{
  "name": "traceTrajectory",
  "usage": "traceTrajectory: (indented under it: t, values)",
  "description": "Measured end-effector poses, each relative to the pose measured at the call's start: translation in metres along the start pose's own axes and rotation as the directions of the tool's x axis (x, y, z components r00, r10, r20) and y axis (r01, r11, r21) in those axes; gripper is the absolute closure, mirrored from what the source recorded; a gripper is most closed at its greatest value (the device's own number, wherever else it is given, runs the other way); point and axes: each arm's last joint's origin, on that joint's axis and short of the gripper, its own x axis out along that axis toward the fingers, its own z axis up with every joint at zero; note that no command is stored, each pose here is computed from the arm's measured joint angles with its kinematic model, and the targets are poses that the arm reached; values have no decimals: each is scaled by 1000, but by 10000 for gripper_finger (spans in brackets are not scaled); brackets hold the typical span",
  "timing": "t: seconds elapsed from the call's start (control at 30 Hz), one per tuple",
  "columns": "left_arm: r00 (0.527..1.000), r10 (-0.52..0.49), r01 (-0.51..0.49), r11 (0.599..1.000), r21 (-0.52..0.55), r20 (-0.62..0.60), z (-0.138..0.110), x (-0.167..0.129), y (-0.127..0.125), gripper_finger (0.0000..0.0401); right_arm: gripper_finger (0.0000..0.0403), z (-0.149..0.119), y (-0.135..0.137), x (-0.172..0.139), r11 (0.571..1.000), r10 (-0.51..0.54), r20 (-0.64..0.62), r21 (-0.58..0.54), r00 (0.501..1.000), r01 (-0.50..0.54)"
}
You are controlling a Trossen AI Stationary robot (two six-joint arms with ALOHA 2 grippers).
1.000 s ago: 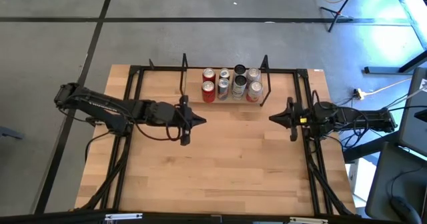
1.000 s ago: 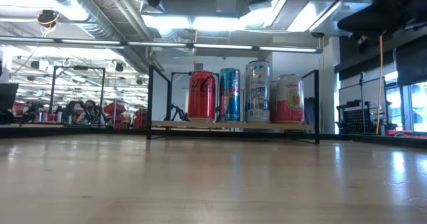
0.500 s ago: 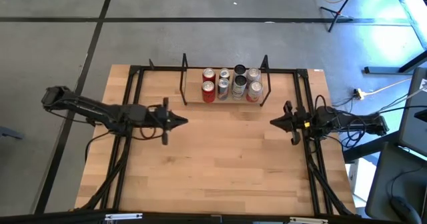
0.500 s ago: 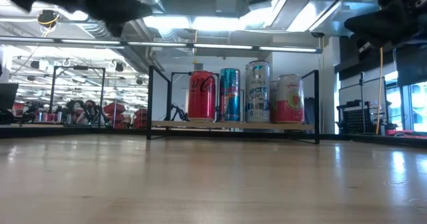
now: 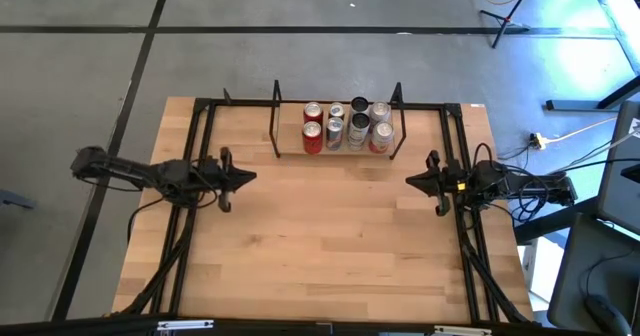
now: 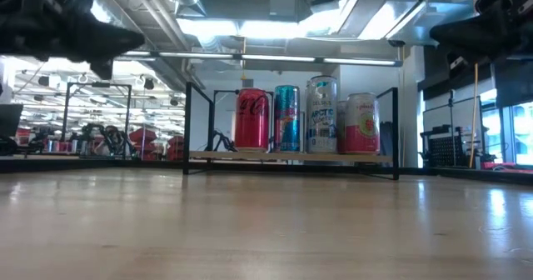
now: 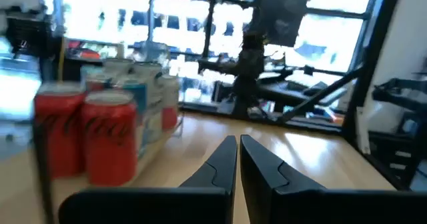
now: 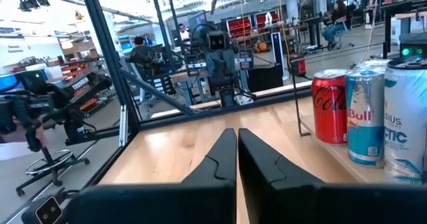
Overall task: Place canned beverage on shelf
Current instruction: Return to Home Position
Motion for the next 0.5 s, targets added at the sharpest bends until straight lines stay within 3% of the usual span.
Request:
traceTrajectory:
  t: [0.27,0.5]
  values:
    - [997,59,-58,998,14,-53,-8,-14,7,390,397,-6,-1,1,1000,-2,-14,2,1000,2]
    - [996,-72,72,997,-11,-46,-6,-17,4,390,397,-22,-2,3,997,74,-67,35,995,-72]
